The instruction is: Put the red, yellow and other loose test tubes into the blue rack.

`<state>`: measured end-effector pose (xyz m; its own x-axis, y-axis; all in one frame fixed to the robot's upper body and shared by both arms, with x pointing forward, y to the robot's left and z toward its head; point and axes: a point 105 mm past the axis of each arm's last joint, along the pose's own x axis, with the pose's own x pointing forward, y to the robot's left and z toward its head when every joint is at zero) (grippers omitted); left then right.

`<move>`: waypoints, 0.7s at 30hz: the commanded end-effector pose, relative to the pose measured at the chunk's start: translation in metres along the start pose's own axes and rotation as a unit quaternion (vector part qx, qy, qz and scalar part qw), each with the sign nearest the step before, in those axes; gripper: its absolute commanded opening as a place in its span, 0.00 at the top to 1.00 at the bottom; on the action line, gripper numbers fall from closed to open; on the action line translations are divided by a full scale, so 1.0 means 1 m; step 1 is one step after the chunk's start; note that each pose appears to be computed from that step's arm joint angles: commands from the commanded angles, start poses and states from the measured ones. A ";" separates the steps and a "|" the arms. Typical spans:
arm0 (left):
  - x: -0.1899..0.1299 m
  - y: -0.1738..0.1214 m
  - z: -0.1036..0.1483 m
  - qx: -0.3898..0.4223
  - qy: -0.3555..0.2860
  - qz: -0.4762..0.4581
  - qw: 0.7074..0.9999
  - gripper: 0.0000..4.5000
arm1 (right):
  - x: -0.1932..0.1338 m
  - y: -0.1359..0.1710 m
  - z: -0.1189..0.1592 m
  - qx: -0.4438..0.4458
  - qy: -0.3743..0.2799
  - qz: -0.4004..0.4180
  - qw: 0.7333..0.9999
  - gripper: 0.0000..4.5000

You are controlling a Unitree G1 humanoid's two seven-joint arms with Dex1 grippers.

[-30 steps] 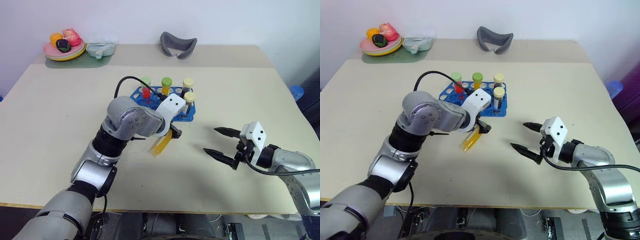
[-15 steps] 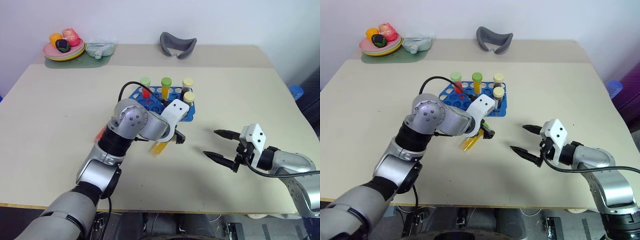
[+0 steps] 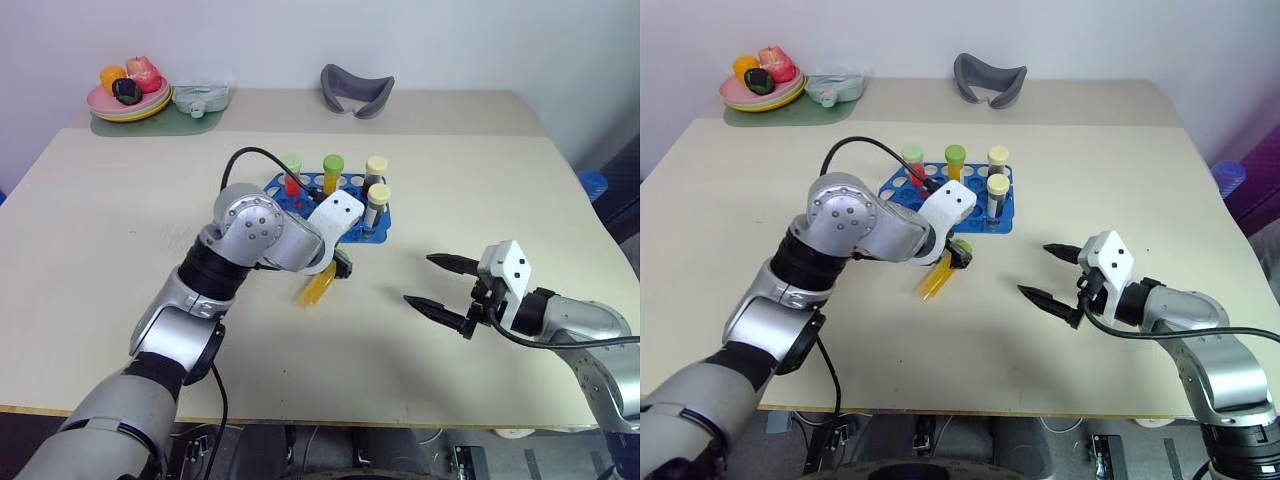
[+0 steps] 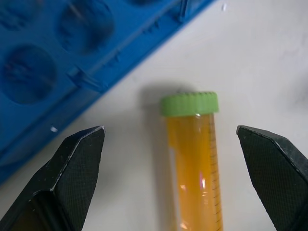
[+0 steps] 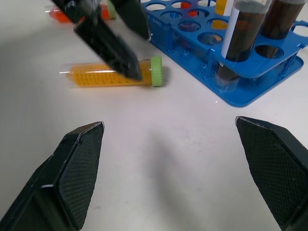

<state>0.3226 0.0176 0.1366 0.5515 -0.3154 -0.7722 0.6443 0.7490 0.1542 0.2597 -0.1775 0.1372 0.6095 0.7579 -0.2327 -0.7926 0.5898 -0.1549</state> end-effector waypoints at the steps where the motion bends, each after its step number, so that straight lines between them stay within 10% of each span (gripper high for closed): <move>1: -0.001 -0.005 0.002 -0.005 0.001 -0.009 1.000 0.00 | 0.000 0.001 0.012 -0.019 -0.019 0.001 1.000 0.01; 21: 0.011 0.013 -0.024 -0.083 0.063 0.034 0.994 0.00 | -0.004 0.000 0.004 -0.015 -0.017 -0.008 1.000 0.01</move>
<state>0.3242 0.0333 0.1177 0.5223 -0.2177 -0.8245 0.5189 0.8484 0.1047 0.2580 -0.1781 0.1346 0.6135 0.7575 -0.2233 -0.7896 0.5935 -0.1559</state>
